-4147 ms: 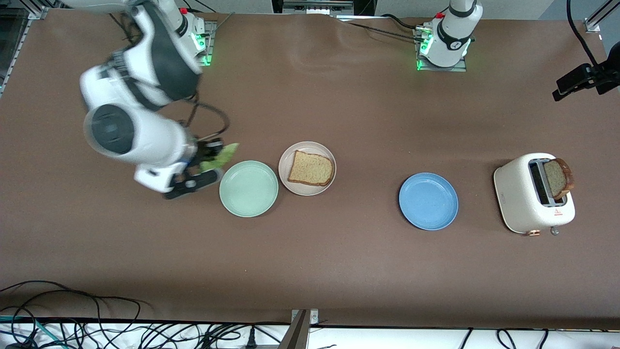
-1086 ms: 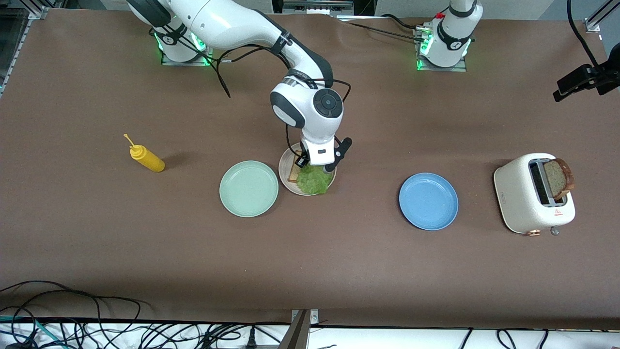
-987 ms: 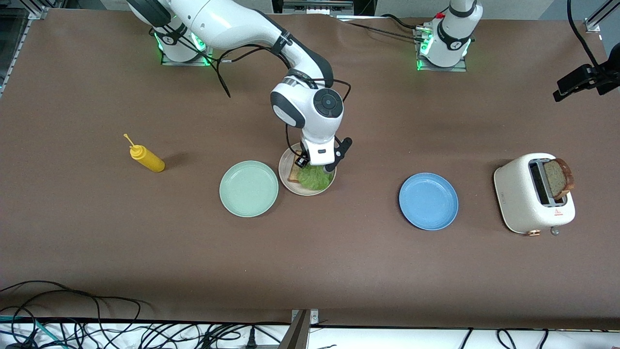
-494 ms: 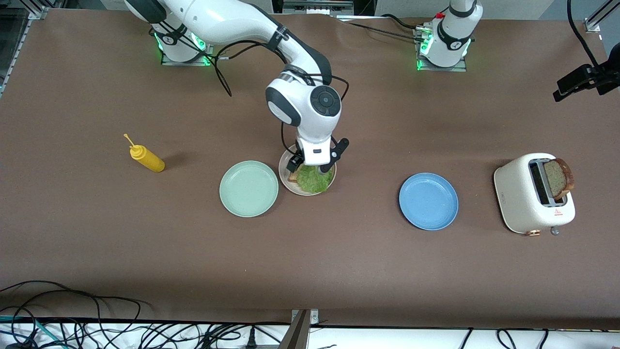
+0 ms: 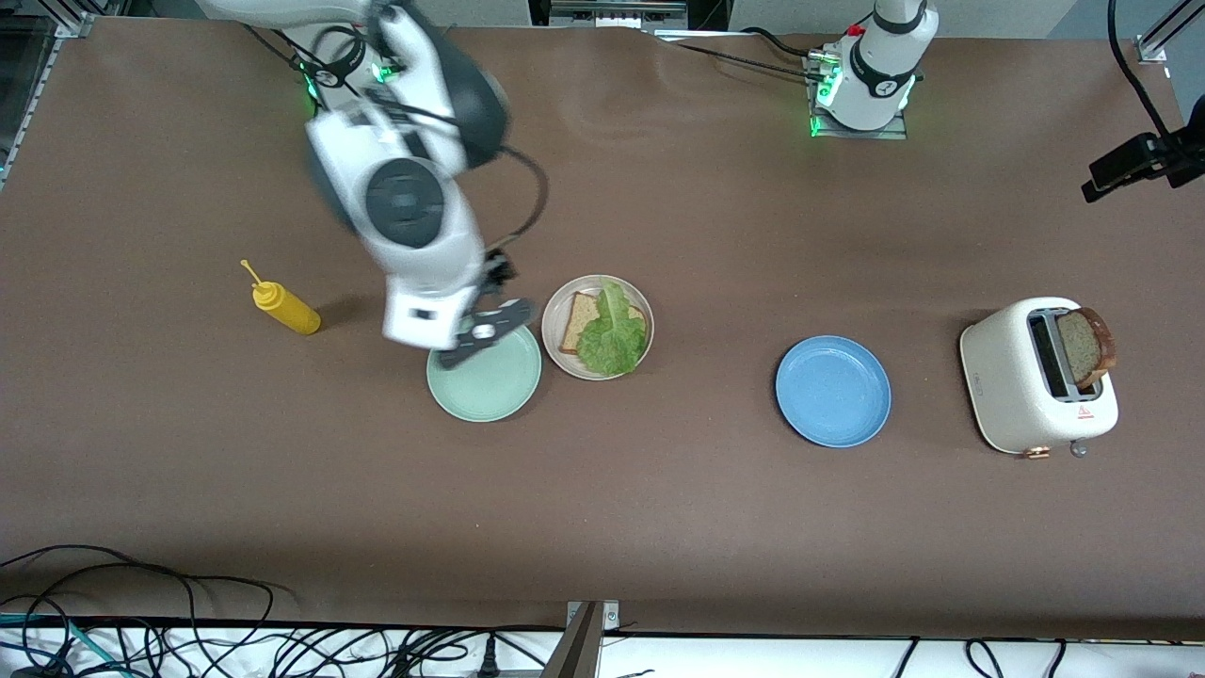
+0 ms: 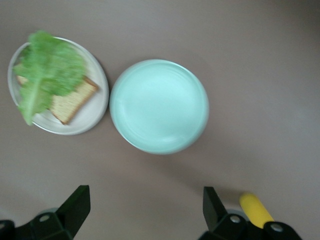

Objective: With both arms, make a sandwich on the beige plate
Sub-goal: 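Move the right gripper to the mustard while the left gripper reaches the toaster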

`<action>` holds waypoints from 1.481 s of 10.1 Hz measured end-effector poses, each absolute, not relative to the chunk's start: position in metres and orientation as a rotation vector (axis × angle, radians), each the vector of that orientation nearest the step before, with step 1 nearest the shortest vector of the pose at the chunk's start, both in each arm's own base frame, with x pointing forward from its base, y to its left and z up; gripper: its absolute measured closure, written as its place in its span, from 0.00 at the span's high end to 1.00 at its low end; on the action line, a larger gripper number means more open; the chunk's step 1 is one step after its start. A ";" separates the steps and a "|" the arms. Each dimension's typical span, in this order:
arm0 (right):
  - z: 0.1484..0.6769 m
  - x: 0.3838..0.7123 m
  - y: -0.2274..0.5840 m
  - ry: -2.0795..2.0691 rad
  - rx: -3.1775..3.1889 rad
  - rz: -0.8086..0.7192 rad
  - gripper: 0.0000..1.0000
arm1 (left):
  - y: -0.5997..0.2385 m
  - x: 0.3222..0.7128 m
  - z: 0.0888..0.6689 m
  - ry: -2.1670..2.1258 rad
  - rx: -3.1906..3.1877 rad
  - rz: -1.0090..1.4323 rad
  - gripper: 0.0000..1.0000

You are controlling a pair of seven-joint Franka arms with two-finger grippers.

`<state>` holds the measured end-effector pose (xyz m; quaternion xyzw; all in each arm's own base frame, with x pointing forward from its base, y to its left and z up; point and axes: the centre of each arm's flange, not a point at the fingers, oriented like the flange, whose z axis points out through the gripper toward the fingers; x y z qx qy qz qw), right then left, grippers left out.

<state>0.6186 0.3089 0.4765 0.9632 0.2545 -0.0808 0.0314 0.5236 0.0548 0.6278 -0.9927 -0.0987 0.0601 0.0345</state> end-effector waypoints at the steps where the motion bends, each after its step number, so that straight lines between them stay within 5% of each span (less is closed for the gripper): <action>1: 0.496 0.631 0.257 0.665 2.992 -0.267 1.00 | 0.061 0.533 0.610 -0.302 -2.994 0.235 1.00; 6: 0.533 0.639 0.081 0.241 2.990 -0.360 1.00 | 0.127 0.571 0.529 -0.417 -2.873 0.431 1.00; 10: 0.483 0.621 -0.061 0.246 3.130 -0.490 1.00 | 0.198 0.604 0.445 -0.365 -2.963 0.381 1.00; 15: 0.380 0.548 -0.188 0.800 3.541 -0.202 1.00 | 0.192 0.640 0.387 -0.248 -3.008 0.350 1.00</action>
